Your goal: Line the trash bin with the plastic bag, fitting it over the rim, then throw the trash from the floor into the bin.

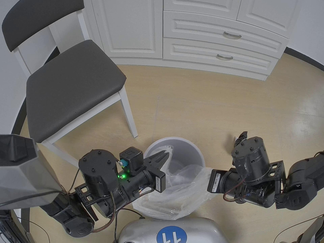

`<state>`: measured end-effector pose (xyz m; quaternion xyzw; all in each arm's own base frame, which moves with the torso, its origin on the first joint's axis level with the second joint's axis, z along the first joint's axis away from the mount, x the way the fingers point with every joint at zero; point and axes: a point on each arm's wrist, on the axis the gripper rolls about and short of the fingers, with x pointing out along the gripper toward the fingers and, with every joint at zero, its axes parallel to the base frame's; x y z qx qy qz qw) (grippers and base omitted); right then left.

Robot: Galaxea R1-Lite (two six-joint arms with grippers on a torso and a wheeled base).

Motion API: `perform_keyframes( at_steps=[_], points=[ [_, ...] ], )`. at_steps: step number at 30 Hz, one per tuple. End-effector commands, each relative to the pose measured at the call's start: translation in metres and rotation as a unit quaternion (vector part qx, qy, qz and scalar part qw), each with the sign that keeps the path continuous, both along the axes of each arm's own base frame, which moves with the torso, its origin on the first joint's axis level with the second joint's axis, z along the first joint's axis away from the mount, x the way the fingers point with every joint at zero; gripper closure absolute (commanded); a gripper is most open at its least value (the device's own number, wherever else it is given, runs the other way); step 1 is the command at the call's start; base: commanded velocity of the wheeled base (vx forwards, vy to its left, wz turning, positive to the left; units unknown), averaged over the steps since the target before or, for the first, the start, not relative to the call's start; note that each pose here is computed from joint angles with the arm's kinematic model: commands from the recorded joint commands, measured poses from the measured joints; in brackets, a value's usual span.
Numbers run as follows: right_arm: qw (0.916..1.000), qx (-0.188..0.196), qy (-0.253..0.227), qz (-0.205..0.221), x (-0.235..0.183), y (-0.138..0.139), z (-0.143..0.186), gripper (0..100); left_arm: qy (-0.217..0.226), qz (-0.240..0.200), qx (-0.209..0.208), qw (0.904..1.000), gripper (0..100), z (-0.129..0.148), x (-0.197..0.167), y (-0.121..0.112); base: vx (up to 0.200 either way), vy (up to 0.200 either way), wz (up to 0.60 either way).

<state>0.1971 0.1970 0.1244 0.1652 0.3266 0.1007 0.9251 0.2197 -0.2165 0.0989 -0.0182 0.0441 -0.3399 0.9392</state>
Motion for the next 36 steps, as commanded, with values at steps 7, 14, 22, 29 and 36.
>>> perform_keyframes(
  at_steps=[7,14,22,29,36],
  points=[
    [0.998,0.029,-0.016,-0.053,0.043,0.003,-0.031,100,-0.001,0.027,-0.035,0.999,100,-0.017,0.034,-0.009,0.0,0.0,0.0],
    [0.9936,0.073,-0.048,-0.071,0.052,0.001,-0.024,100,0.009,0.024,-0.078,0.9966,100,-0.015,0.04,-0.017,0.0,0.0,0.0],
    [0.988,0.102,-0.078,-0.086,0.062,-0.004,-0.025,100,0.046,0.007,-0.106,0.9933,100,-0.027,0.035,-0.035,0.0,0.0,0.0],
    [0.9901,0.096,-0.062,-0.081,0.066,0.004,-0.051,100,0.073,0.004,-0.096,0.9927,100,-0.051,0.038,-0.046,0.0,0.0,0.0],
    [0.9893,0.117,-0.05,-0.071,0.07,0.017,-0.087,100,0.112,0.001,-0.094,0.9893,100,-0.079,0.038,-0.056,0.0,0.0,0.0]
  ],
)
